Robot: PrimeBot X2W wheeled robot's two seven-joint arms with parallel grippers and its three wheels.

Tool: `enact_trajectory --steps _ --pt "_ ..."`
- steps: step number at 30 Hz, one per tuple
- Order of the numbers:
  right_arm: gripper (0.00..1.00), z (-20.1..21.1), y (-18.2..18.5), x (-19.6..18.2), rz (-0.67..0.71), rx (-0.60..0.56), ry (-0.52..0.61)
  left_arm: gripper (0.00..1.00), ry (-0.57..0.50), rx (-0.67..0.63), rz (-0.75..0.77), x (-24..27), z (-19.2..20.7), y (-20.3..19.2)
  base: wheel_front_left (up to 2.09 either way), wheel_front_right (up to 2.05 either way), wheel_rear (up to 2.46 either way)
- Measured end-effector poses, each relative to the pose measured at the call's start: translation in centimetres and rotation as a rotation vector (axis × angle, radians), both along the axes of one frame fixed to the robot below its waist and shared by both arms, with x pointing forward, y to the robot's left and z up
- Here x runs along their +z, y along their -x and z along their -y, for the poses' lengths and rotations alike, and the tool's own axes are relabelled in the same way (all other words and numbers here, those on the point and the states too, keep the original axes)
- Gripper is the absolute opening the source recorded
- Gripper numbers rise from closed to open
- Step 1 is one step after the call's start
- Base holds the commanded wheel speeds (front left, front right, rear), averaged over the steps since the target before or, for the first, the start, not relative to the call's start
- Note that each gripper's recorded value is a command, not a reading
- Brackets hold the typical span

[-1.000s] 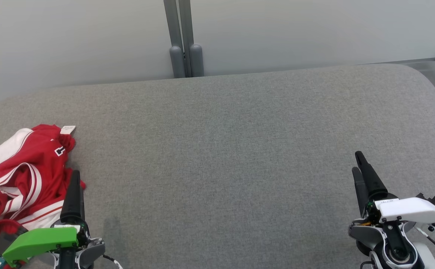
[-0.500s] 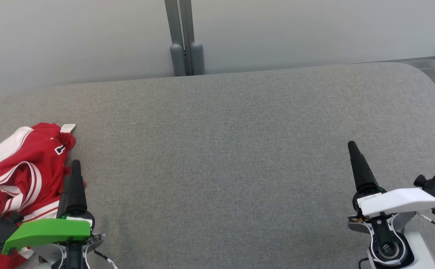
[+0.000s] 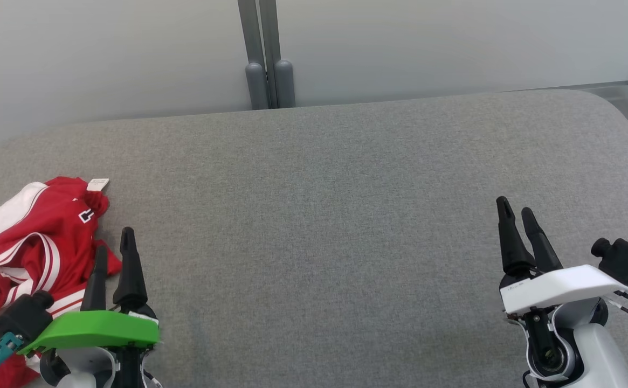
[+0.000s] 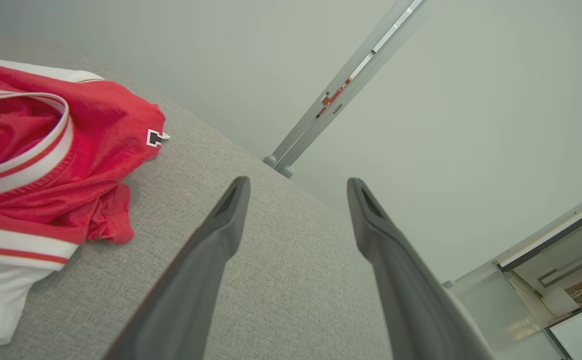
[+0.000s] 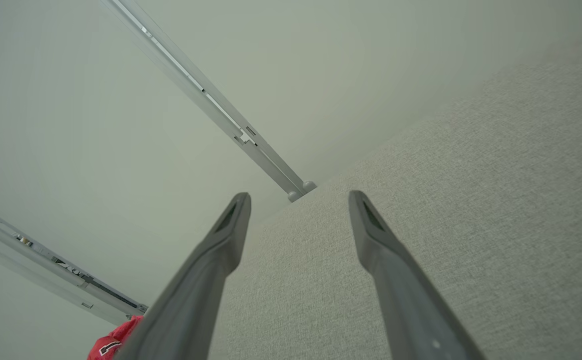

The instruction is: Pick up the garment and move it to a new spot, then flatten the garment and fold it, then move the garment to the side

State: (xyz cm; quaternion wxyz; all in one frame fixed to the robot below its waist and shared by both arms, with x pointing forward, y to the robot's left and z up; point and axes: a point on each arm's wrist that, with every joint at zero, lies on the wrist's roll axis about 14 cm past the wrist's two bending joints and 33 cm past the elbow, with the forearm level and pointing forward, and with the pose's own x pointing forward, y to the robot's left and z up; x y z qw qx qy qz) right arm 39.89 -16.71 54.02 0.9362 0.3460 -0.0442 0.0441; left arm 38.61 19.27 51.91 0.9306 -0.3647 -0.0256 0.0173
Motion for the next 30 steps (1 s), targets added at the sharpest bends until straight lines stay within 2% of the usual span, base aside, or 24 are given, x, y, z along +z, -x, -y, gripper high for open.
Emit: enact_trajectory --steps 13,30 --pt "1.0 -0.9 0.0 0.3 0.034 0.009 0.184 1.0 -0.176 -0.004 0.012 0.2 0.5 0.1 0.0 0.0 0.0" --pt "1.0 -2.6 -0.3 1.2 0.098 0.038 0.359 1.0 -0.349 -0.005 0.039 0.5 0.8 0.3 0.0 0.0 0.0"
